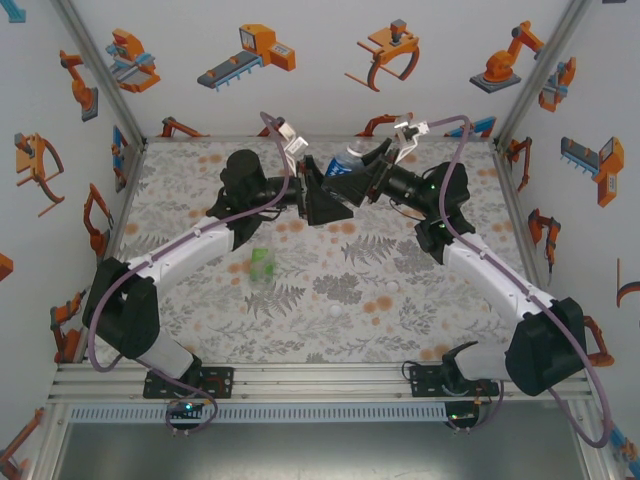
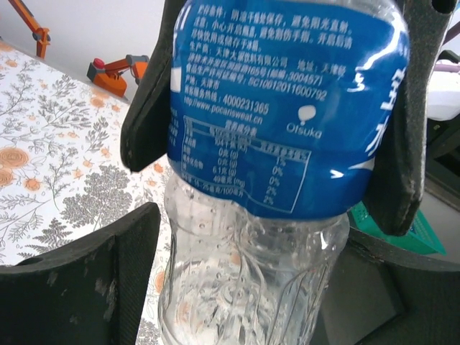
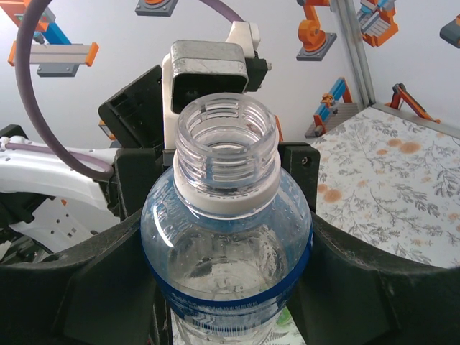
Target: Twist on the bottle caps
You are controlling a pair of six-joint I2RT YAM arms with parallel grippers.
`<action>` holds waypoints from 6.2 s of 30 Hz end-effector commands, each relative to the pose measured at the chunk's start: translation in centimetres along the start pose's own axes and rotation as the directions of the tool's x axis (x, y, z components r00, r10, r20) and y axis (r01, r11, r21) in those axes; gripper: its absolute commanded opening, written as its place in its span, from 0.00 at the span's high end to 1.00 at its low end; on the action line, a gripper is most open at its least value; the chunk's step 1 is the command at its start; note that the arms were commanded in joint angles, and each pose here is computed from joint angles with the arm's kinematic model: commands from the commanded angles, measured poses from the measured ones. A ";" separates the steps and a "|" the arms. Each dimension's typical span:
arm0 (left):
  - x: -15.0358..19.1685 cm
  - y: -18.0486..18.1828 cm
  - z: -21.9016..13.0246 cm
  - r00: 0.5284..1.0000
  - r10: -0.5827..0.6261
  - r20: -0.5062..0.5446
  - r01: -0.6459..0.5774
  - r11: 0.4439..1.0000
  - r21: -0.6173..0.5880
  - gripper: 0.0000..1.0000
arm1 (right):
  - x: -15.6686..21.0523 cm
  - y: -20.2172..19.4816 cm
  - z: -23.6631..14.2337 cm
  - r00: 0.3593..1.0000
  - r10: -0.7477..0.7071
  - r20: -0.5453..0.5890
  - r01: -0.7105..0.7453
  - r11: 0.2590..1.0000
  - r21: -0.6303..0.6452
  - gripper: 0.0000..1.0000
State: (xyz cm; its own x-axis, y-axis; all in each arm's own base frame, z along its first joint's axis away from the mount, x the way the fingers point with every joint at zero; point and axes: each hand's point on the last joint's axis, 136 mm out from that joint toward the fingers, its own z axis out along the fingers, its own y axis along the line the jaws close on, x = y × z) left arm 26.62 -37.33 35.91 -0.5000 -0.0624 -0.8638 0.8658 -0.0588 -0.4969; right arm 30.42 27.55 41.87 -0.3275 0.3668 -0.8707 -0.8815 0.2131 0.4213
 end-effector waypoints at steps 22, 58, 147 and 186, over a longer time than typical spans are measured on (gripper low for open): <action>-2.0 -1.6 0.2 0.997 0.068 0.034 -0.070 0.997 0.046 0.59 | -2.3 2.9 -0.4 0.994 -0.087 0.061 0.088 0.996 -0.015 0.51; -4.0 1.6 -14.3 0.979 0.204 -0.018 -0.195 0.903 -0.382 0.88 | 10.2 -6.7 -9.4 0.890 0.217 -0.402 0.097 0.769 0.631 0.23; 2.7 6.5 -18.9 0.960 0.159 -0.229 -0.267 0.762 -0.591 0.98 | 27.2 -13.6 -16.0 0.577 0.612 -0.540 0.255 0.493 0.831 0.71; 1.8 3.6 -16.7 0.949 0.231 -0.215 -0.310 0.810 -0.497 0.99 | 32.3 -15.8 -10.4 0.489 0.596 -0.637 0.338 0.544 0.768 0.64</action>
State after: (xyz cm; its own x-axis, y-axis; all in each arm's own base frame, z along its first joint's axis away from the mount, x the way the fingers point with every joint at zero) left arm 29.83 -20.64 29.41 -0.3299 0.1493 -0.9321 0.8367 0.5035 -0.2155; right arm 30.97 27.08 4.88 -0.8991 -0.2625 -0.3502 -0.3273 0.9345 0.1400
